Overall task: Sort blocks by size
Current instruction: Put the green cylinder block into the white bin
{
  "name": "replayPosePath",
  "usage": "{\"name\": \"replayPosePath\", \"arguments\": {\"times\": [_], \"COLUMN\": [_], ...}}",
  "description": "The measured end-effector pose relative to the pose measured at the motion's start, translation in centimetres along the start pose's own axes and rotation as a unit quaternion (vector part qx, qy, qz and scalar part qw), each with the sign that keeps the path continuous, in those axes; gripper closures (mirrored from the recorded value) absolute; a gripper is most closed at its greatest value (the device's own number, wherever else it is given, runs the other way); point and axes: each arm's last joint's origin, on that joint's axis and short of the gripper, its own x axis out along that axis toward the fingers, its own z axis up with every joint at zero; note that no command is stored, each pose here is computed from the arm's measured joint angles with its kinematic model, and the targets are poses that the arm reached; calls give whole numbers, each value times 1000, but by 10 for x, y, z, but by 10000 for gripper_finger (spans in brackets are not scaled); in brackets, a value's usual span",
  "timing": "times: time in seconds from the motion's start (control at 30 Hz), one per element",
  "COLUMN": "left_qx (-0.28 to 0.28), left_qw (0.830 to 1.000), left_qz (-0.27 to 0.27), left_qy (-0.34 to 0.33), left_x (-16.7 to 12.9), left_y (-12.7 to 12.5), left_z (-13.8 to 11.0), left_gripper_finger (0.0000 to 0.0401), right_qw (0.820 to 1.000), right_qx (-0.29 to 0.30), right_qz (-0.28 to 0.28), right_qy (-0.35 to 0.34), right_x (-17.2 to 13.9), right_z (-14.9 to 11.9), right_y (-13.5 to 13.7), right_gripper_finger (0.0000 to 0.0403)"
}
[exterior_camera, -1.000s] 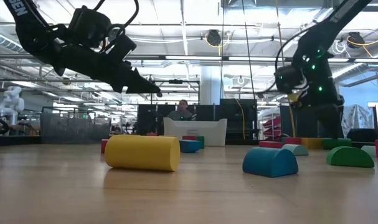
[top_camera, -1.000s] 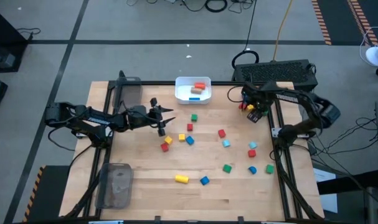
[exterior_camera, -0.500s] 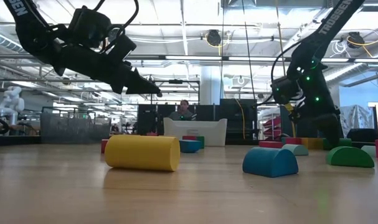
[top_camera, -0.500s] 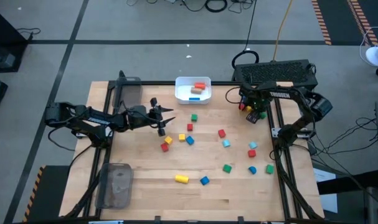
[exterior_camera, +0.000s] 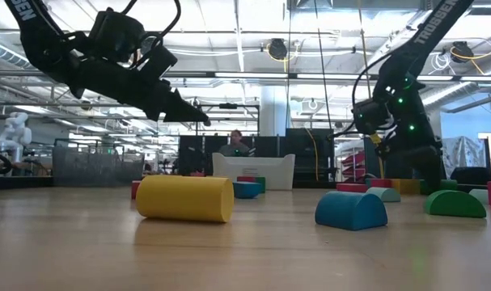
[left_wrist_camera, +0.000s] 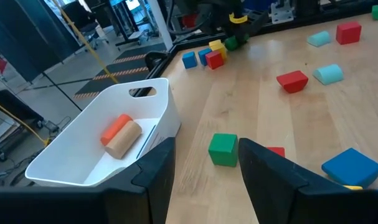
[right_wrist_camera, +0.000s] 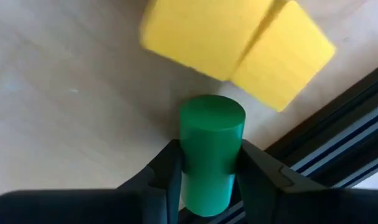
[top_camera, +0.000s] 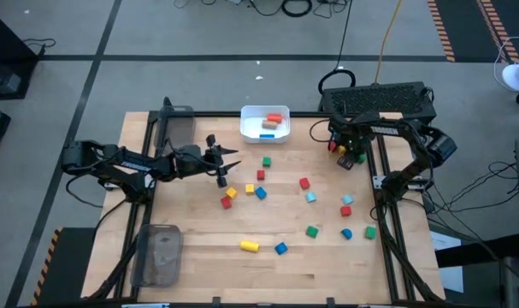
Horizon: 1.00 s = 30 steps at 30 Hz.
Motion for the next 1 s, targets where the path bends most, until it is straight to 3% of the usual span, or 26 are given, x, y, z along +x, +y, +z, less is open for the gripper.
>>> {"name": "replayPosePath", "arguments": {"times": [0.2,0.67,1.0], "left_qx": [0,0,0], "left_qw": [1000,1000,1000], "left_qz": [0,0,0], "left_qy": [-1,-1,-1], "left_x": [0,0,0], "left_y": [0,0,0], "left_z": [0,0,0], "left_gripper_finger": [224,224,224], "right_qw": [998,984,950], "right_qx": [14,-28,-48], "right_qz": [64,130,179], "right_qy": [-11,-118,-250], "right_x": [-11,-54,-99], "right_z": [6,32,57], "right_y": [9,46,67], "right_gripper_finger": [296,293,294]}}
